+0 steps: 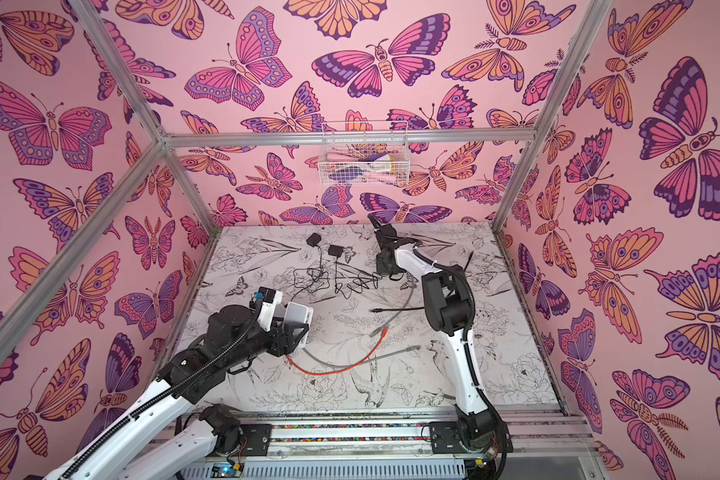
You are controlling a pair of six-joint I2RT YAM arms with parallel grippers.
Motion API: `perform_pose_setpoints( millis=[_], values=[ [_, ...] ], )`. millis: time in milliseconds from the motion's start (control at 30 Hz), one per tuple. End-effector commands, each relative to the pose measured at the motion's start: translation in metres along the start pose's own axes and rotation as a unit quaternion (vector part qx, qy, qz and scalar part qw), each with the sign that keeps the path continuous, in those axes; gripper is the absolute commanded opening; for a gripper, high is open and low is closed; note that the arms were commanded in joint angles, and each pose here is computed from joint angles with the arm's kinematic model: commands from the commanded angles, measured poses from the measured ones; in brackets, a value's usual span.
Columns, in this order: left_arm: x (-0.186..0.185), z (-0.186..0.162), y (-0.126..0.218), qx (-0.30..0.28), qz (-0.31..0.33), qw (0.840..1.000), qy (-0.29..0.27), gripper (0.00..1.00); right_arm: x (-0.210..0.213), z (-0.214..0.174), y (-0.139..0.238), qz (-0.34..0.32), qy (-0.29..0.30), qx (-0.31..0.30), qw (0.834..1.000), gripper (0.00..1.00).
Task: Insert the plug into the switch port
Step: 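Lift the white switch upright with the left gripper while the right carries the black plug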
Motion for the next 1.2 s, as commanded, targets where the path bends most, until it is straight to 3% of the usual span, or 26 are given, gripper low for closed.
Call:
perform_pose_setpoints(
  millis=[0,100,200,267,333,400,433,467,533,633,800,1000,1100,1167],
  values=[
    [-0.007,0.002,0.007,-0.017,-0.037,0.999,0.001,0.28,0.004,-0.012,0.027,0.038,0.012,-0.011,0.999,0.0],
    [-0.006,-0.002,0.008,-0.025,-0.049,0.998,0.003,0.28,0.007,-0.009,0.08,-0.014,0.072,-0.107,0.992,0.0],
    [-0.001,-0.005,0.006,-0.028,-0.035,0.999,0.007,0.28,0.034,-0.028,0.125,-0.056,0.196,-0.22,0.954,0.0],
    [0.003,-0.004,0.007,-0.038,-0.013,0.999,0.012,0.27,0.059,-0.058,0.141,-0.079,0.299,-0.283,0.908,0.0],
    [0.009,-0.001,0.012,-0.062,0.016,0.998,0.023,0.27,0.08,-0.083,0.15,-0.105,0.361,-0.348,0.859,0.0],
    [0.014,0.003,0.019,-0.09,0.039,0.995,0.033,0.26,0.102,-0.122,0.142,-0.068,0.477,-0.359,0.799,0.0],
    [0.017,0.004,0.023,-0.105,0.049,0.992,0.039,0.26,0.111,-0.136,0.136,-0.062,0.51,-0.361,0.778,0.0],
    [0.02,0.006,0.026,-0.118,0.057,0.99,0.044,0.26,0.114,-0.143,0.13,-0.073,0.512,-0.361,0.776,0.0],
    [0.022,0.008,0.034,-0.136,0.068,0.987,0.05,0.26,0.116,-0.151,0.118,-0.081,0.524,-0.338,0.777,0.01],
    [0.024,0.008,0.046,-0.154,0.078,0.984,0.051,0.26,0.112,-0.151,0.119,-0.085,0.496,-0.33,0.799,0.24],
    [0.027,0.006,0.053,-0.156,0.092,0.982,0.045,0.26,0.117,-0.149,0.152,0.027,0.428,-0.323,0.844,0.57],
    [0.028,0.007,0.053,-0.158,0.098,0.982,0.039,0.26,0.124,-0.125,0.189,0.114,0.289,-0.24,0.92,0.61],
    [0.028,0.008,0.054,-0.163,0.102,0.981,0.039,0.26,0.14,-0.119,0.192,0.182,0.229,-0.19,0.937,0.61],
    [0.028,0.008,0.056,-0.165,0.099,0.98,0.041,0.26,0.149,-0.112,0.192,0.226,0.155,-0.177,0.945,0.61]
  ],
)
Point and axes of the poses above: each gripper's point midway between its finger pads, its own y axis back along the fingers, its own x axis along the line the jaws close on, z = x × y, the point moved 8 cm from there along y, back along the fingers, and after that the axes turned 10 degrees about y, right-handed, at the moved point
